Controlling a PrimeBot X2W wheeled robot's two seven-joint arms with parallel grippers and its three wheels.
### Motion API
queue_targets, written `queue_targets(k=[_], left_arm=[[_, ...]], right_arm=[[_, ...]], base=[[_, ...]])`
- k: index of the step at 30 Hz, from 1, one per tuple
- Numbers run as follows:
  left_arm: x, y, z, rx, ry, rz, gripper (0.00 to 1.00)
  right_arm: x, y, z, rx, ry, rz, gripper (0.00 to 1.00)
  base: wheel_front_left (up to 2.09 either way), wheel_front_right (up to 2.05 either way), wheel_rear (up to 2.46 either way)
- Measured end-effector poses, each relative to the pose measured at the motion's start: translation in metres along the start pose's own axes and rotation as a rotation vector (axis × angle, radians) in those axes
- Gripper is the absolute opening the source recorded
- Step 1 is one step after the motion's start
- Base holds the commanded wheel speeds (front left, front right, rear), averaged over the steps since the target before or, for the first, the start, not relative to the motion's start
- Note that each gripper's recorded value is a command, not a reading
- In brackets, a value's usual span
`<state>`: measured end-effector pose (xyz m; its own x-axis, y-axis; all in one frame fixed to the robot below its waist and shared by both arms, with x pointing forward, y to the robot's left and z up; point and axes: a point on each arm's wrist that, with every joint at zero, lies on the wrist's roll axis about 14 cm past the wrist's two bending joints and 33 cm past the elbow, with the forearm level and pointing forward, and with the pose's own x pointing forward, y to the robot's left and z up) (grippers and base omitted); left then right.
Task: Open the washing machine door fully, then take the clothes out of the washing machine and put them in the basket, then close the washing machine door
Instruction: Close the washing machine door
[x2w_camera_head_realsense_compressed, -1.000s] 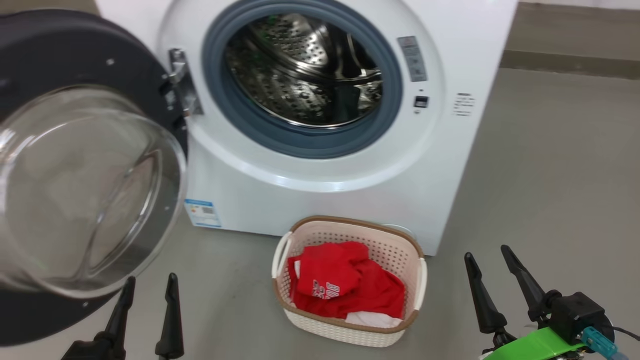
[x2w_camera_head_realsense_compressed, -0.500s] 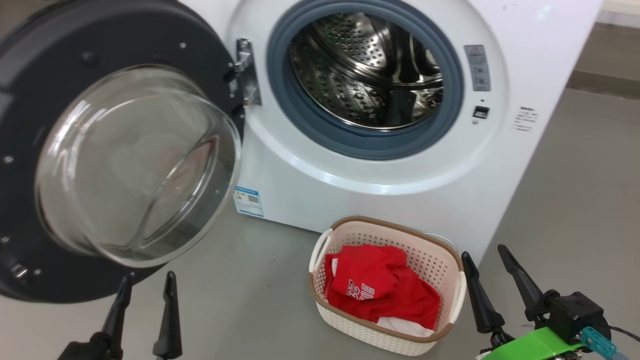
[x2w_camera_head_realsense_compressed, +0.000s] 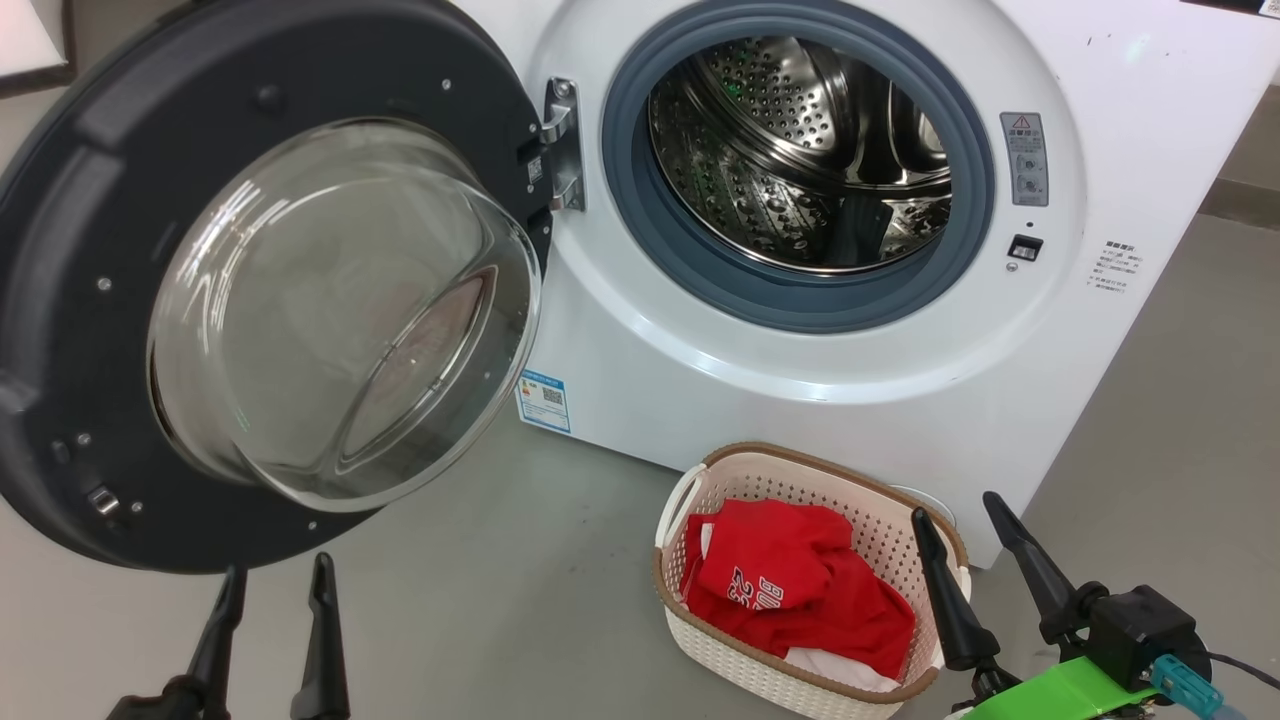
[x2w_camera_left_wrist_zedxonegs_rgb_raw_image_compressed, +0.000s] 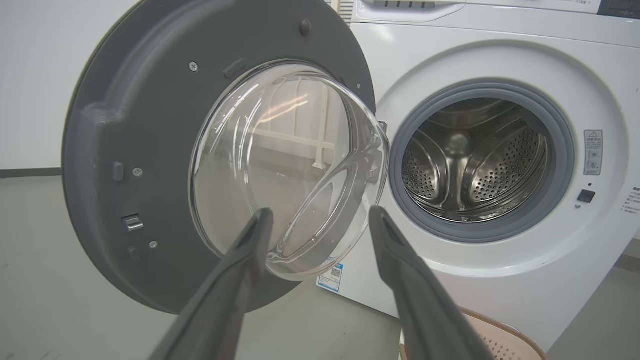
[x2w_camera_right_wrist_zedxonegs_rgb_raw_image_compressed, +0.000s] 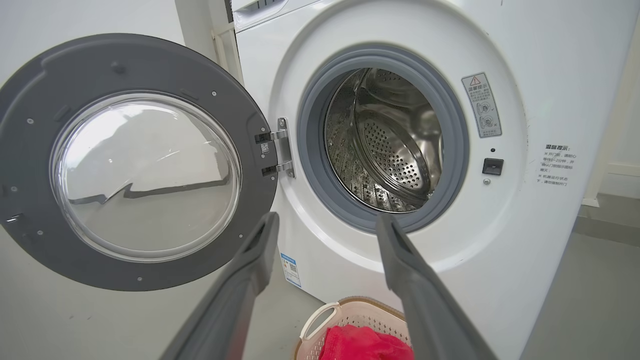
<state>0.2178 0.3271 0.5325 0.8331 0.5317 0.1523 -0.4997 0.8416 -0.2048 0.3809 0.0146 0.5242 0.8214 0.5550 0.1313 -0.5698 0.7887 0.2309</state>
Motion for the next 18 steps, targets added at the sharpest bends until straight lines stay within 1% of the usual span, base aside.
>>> queue_targets(k=[14,15,16,17,18], left_arm=[[0.005,-0.006,-0.001,-0.006,0.005,-0.017,0.99],[0.005,-0.007,-0.001,-0.006,0.007,-0.02,0.61],[0.006,-0.008,-0.002,-0.006,0.009,-0.023,0.16],[0.006,-0.009,-0.002,-0.005,0.012,-0.026,0.0],[0.007,-0.01,-0.001,-0.005,0.012,-0.028,0.0]], right_arm=[[-0.004,-0.007,-0.001,0.001,0.002,-0.023,1.0],[-0.004,-0.008,-0.001,0.002,0.002,-0.025,1.0],[-0.005,-0.009,-0.001,0.002,0.002,-0.028,1.0],[-0.005,-0.01,-0.001,0.002,0.002,-0.032,1.0],[-0.006,-0.011,-0.001,0.002,0.003,-0.036,1.0]], base=[[0.0,0.0,0.0],[0.0,0.0,0.0],[0.0,0.0,0.0],[0.0,0.0,0.0],[0.0,0.0,0.0]])
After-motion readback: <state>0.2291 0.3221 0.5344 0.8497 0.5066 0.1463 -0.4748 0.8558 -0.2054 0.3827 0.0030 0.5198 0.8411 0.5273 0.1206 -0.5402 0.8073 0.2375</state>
